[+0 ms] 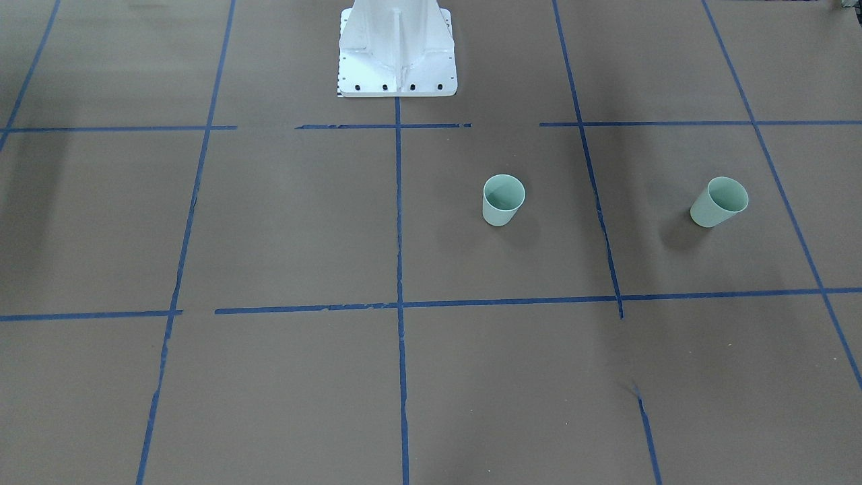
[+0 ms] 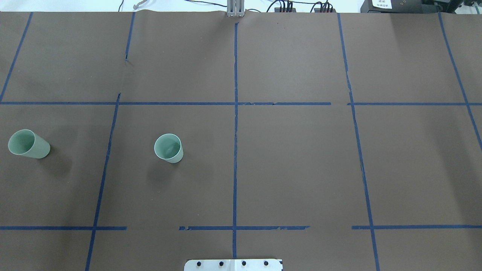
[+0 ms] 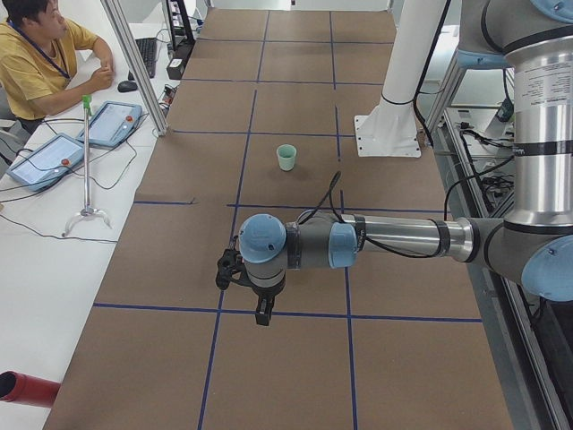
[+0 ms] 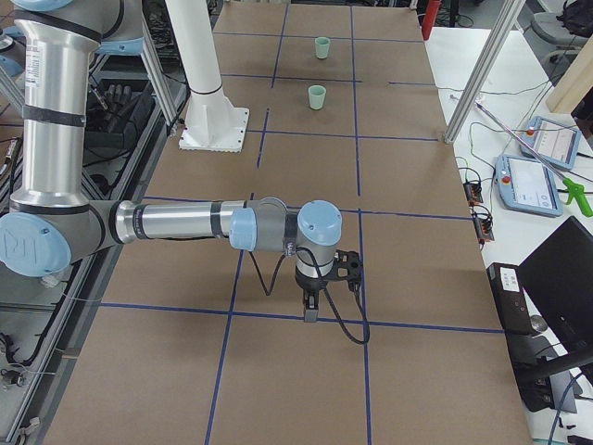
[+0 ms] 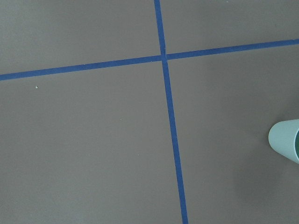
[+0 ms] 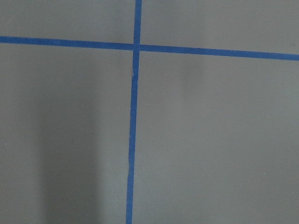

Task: Stack cups
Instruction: 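Move the left gripper toward the pale green cup at the table edge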

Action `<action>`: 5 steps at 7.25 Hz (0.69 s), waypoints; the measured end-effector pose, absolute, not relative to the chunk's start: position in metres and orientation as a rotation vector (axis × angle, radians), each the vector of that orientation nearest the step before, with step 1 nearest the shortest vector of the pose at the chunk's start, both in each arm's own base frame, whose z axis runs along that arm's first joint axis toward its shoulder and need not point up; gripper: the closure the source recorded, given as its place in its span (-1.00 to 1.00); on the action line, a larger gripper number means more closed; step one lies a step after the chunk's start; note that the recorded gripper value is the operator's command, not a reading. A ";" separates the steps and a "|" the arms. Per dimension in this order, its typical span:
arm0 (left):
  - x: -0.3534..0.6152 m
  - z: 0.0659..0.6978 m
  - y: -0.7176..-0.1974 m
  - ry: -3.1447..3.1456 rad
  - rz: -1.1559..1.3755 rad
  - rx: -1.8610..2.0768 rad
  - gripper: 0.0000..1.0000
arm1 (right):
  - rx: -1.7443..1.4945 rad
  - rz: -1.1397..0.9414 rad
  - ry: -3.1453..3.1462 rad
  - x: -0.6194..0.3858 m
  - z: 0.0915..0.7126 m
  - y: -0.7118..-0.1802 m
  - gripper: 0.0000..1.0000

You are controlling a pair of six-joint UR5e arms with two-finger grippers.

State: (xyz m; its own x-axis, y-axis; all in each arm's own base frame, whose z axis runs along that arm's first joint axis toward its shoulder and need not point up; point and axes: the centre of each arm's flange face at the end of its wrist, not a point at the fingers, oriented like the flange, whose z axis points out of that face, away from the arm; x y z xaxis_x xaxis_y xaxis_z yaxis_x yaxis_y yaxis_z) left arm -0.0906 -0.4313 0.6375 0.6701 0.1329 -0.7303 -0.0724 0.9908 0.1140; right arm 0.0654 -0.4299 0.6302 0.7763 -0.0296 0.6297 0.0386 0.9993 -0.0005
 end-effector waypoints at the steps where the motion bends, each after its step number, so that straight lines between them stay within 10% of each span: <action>1: -0.090 0.639 -0.431 0.830 0.115 0.075 -1.00 | -0.014 -0.037 -0.681 0.065 0.630 -0.430 -1.00; 5: -0.090 0.620 -0.457 0.828 0.112 0.105 -1.00 | -0.014 -0.036 -0.681 0.066 0.630 -0.430 -1.00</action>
